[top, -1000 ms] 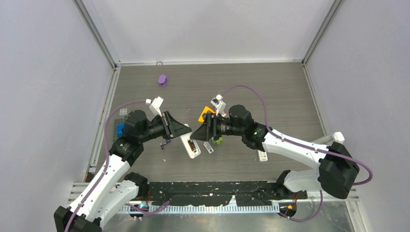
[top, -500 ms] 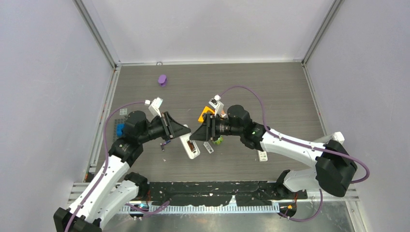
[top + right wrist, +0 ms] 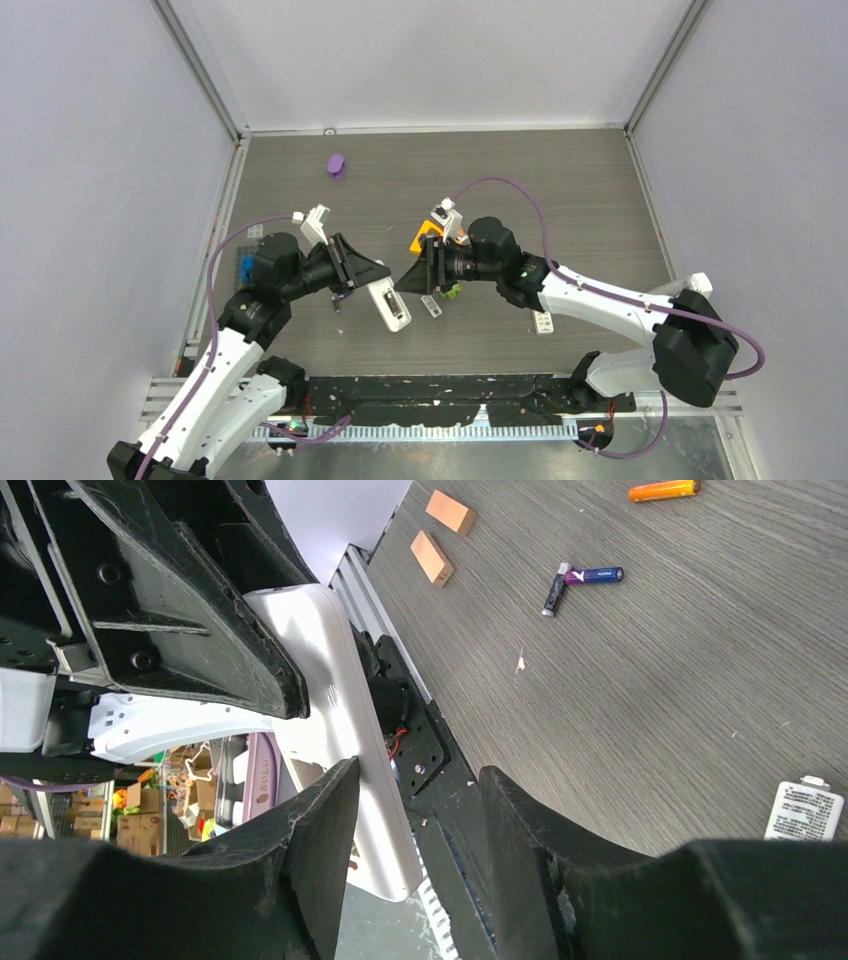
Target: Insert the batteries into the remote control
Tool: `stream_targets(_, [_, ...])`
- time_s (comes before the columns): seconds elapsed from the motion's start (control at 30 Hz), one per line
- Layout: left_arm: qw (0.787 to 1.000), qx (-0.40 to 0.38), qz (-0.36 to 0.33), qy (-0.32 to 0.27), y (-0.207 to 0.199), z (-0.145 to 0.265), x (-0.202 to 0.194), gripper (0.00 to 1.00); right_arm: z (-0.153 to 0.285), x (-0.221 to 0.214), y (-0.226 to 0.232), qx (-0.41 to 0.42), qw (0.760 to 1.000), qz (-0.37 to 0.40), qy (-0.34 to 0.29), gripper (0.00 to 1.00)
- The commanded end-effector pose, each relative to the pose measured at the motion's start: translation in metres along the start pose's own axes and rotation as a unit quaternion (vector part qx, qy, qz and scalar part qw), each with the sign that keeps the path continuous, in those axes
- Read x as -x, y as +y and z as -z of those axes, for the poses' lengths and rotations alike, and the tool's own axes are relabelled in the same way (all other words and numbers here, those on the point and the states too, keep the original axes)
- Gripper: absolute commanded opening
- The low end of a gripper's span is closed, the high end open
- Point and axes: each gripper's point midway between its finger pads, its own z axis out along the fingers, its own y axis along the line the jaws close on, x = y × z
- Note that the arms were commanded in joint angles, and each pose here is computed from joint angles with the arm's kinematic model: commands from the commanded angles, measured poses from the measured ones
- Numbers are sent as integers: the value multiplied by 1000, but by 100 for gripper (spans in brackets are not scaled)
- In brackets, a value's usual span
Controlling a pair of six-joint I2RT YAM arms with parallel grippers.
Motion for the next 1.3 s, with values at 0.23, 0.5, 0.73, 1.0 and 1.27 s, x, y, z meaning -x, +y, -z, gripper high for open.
stream_targets(0.23, [999, -31, -19, -23, -26, 3, 17, 0, 8, 22, 19, 0, 999, 42, -34, 62])
stream_targets(0.5, [999, 14, -36, -27, -11, -1, 23, 0, 16, 24, 19, -17, 993, 111, -32, 66])
stream_targets(0.73, [995, 90, -51, -5, 21, -14, 26, 0, 9, 18, 6, -80, 981, 176, -21, 55])
stream_targets(1.0, [994, 99, -44, 2, 29, -23, 28, 0, -13, 7, 15, -83, 976, 202, -11, 36])
stream_targets(1.27, [959, 270, -86, 27, 83, -28, 25, 0, -6, 15, -49, -235, 954, 179, -45, 40])
